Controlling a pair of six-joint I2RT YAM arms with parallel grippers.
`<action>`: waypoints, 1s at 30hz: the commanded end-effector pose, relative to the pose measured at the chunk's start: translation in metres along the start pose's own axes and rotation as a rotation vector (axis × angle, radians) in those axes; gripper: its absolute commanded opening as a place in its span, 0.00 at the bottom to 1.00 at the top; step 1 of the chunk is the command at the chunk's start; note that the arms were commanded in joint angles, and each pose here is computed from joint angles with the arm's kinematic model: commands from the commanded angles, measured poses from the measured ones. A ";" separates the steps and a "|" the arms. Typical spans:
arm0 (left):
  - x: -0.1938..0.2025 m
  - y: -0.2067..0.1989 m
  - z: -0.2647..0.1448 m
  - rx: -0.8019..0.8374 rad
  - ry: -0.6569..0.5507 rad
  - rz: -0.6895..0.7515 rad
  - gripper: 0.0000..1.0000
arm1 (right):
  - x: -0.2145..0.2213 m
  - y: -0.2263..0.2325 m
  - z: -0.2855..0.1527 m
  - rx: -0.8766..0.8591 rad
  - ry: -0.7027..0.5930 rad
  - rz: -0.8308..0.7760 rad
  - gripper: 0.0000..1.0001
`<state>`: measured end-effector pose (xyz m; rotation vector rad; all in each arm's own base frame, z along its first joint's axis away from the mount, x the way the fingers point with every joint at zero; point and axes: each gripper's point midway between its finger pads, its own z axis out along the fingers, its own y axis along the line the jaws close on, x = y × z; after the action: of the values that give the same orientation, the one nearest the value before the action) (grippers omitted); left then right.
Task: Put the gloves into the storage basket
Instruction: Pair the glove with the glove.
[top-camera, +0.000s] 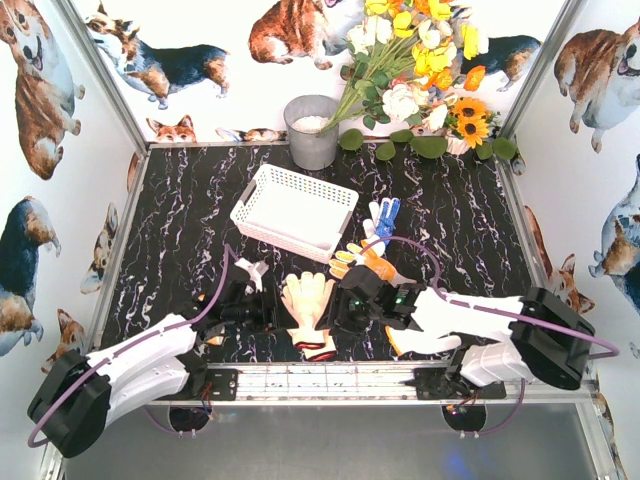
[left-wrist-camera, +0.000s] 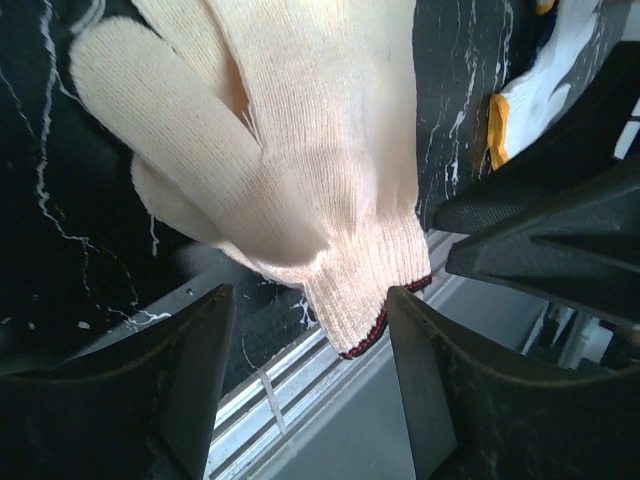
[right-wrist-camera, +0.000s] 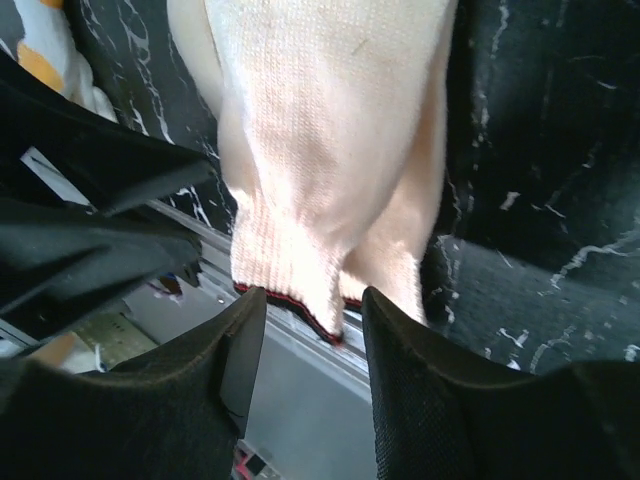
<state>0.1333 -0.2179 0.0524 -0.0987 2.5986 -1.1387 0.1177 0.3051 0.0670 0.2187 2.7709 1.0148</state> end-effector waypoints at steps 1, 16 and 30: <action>0.007 -0.012 0.000 0.078 0.041 -0.022 0.56 | -0.004 0.029 0.008 -0.108 0.004 0.068 0.45; 0.020 -0.012 0.010 0.131 0.067 -0.070 0.46 | 0.002 0.014 0.025 -0.046 0.042 0.110 0.40; 0.020 -0.028 0.010 0.173 0.073 -0.054 0.06 | -0.003 0.025 0.010 -0.061 0.020 0.030 0.02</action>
<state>0.1122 -0.2402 0.0461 -0.1283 2.6186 -1.3508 0.1157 0.3206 0.0505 0.3232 2.8374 1.0544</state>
